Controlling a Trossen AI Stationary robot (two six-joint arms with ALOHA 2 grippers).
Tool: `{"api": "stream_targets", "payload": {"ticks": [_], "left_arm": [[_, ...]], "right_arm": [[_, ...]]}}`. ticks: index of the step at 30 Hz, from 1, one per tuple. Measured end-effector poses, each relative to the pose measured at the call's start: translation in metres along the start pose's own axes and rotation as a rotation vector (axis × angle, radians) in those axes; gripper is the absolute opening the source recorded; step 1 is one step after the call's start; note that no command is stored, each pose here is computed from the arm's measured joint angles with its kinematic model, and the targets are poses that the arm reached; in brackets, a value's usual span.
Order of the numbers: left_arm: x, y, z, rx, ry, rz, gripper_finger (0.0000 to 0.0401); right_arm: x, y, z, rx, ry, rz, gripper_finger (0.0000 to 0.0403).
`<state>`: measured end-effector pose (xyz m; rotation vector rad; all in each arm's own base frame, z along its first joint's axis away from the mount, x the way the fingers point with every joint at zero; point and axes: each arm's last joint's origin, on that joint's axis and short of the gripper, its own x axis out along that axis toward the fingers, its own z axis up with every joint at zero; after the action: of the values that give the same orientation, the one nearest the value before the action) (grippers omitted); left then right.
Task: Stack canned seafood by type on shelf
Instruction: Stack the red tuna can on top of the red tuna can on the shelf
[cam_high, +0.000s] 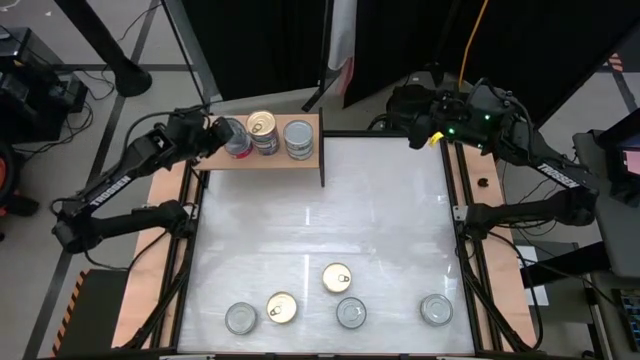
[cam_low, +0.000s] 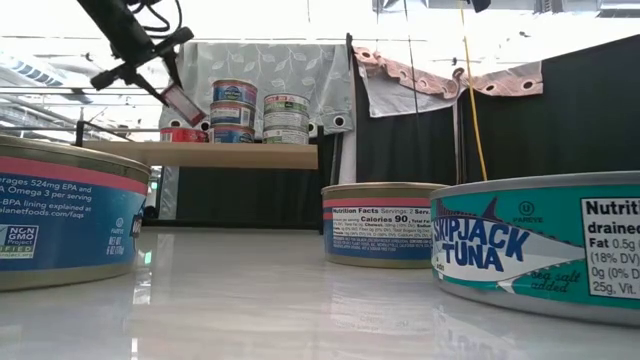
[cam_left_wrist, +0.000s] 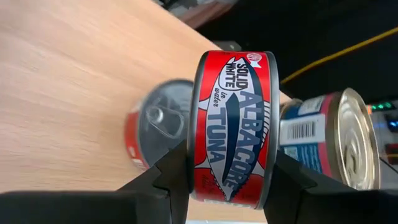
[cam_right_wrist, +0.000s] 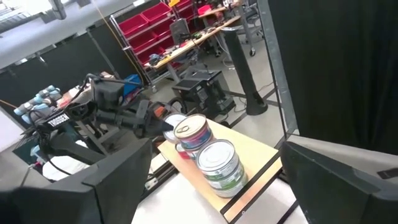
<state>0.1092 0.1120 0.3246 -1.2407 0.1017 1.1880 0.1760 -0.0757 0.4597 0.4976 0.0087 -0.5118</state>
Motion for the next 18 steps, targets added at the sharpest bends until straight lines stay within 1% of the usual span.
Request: {"api": "stream_targets", "payload": {"ticks": [3, 8, 13, 15, 18], "left_arm": [[0.005, 0.000, -0.002, -0.017, 0.029, -0.026, 0.0155], [0.013, 0.000, -0.003, -0.020, 0.044, 0.008, 0.0160], [0.021, -0.002, -0.004, 0.050, 0.060, 0.023, 0.0166], [0.023, -0.002, -0.005, 0.062, 0.072, 0.032, 0.0182], [0.023, -0.001, -0.005, 0.063, 0.074, 0.034, 0.0220]], "right_arm": [[0.000, 0.000, 0.000, 0.000, 0.000, -0.001, 0.0348], [0.000, 0.000, 0.000, -0.010, 0.000, 0.000, 0.0348], [0.000, 0.000, 0.000, -0.010, 0.000, -0.001, 0.0348], [0.000, -0.001, 0.000, -0.006, 0.003, -0.002, 0.0348], [0.000, -0.001, -0.001, 0.002, 0.010, -0.005, 0.0348]]}}
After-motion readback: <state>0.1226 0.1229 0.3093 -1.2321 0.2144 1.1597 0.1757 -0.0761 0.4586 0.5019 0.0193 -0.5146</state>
